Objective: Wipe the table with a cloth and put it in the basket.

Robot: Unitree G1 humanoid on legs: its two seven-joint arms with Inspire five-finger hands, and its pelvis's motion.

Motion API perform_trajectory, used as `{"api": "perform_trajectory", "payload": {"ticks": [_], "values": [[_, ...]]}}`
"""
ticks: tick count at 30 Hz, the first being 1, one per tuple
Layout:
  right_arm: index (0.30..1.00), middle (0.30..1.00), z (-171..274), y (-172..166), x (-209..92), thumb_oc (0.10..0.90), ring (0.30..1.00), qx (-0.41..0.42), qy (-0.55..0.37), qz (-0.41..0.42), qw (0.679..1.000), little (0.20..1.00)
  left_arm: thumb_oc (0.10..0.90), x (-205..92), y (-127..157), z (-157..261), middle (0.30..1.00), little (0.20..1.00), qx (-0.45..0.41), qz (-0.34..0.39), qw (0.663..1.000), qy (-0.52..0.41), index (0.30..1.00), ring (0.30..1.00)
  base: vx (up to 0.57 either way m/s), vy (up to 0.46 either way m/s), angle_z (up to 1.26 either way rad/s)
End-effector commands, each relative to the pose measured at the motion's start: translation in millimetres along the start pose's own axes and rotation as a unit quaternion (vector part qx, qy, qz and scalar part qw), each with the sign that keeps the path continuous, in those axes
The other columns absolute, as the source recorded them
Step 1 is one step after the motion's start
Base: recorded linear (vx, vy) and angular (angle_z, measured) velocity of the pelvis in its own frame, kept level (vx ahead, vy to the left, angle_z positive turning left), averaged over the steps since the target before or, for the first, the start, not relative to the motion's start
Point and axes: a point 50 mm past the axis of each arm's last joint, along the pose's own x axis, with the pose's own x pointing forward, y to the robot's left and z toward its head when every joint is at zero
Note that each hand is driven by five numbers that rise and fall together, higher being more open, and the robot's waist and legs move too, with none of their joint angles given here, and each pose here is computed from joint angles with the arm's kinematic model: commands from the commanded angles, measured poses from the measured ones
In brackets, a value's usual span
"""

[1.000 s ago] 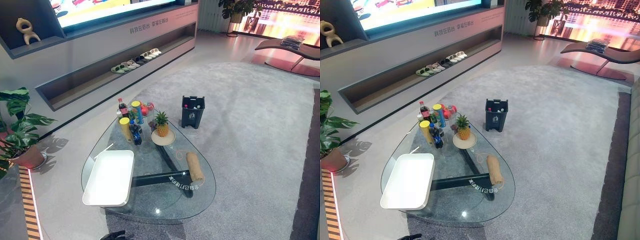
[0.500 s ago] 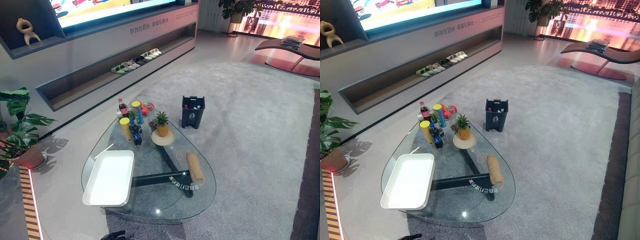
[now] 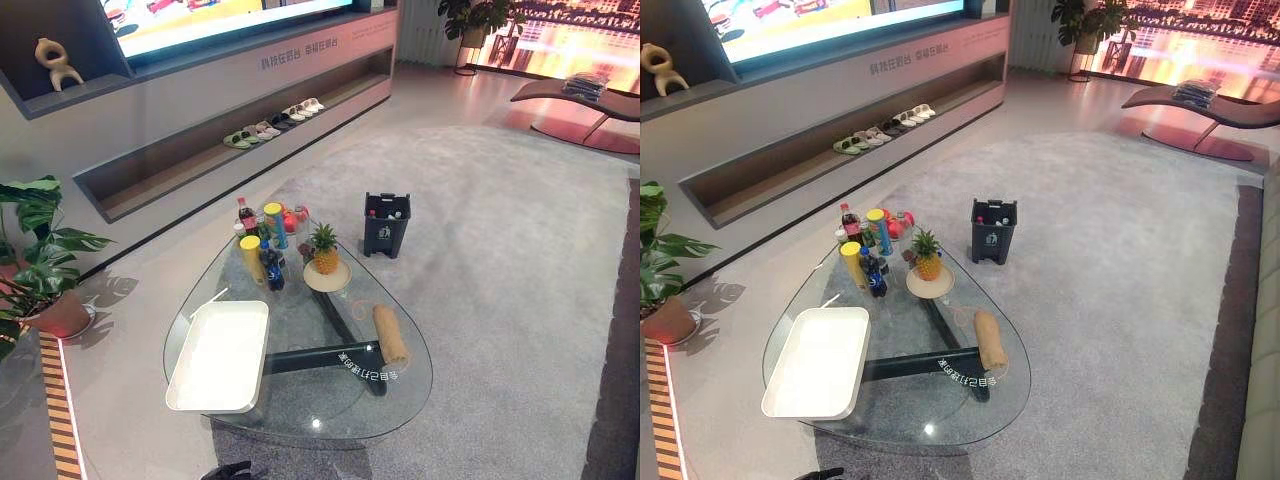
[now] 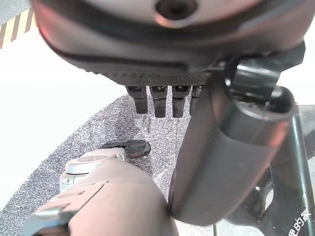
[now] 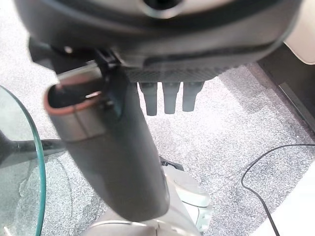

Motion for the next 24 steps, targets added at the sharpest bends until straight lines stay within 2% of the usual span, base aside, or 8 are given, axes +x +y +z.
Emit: {"api": "perform_trajectory", "payload": {"ticks": [1,11,16,20,24], "values": [[0.900,0.900,20.9,-15.3,-2.3,0.800,0.900,-0.015,-0.003,-0.023,1.000,0.900,0.800,2.5,0.3,31.3,0.900,0.900,0.019,0.004,0.999,-0.034,0.900,0.900,0.00,0.000,0.00],[0.900,0.900,24.3,-22.4,-3.2,0.800,0.900,-0.015,-0.008,-0.026,1.000,0.900,0.800,1.5,6.0,35.0,0.900,0.900,0.009,0.019,0.999,-0.046,0.900,0.900,0.00,0.000,0.00],[0.900,0.900,23.7,-26.5,-3.5,0.800,0.900,-0.022,-0.017,-0.037,0.999,0.900,0.800,0.0,10.9,48.3,0.900,0.900,-0.028,0.036,0.996,-0.083,0.900,0.900,-0.05,0.040,-0.03],[0.900,0.900,59.4,-35.6,-9.5,0.800,0.900,-0.008,-0.074,-0.061,0.995,0.900,0.800,-5.3,9.8,105.5,0.900,0.900,-0.065,0.042,0.982,-0.175,0.900,0.900,-0.37,0.029,-0.03],[0.900,0.900,82.1,-41.1,-15.1,0.800,0.900,0.015,-0.100,-0.078,0.992,0.900,0.800,-11.9,11.2,136.4,0.900,0.900,-0.089,0.043,0.969,-0.226,0.900,0.900,-0.17,-0.002,-0.05]]}}
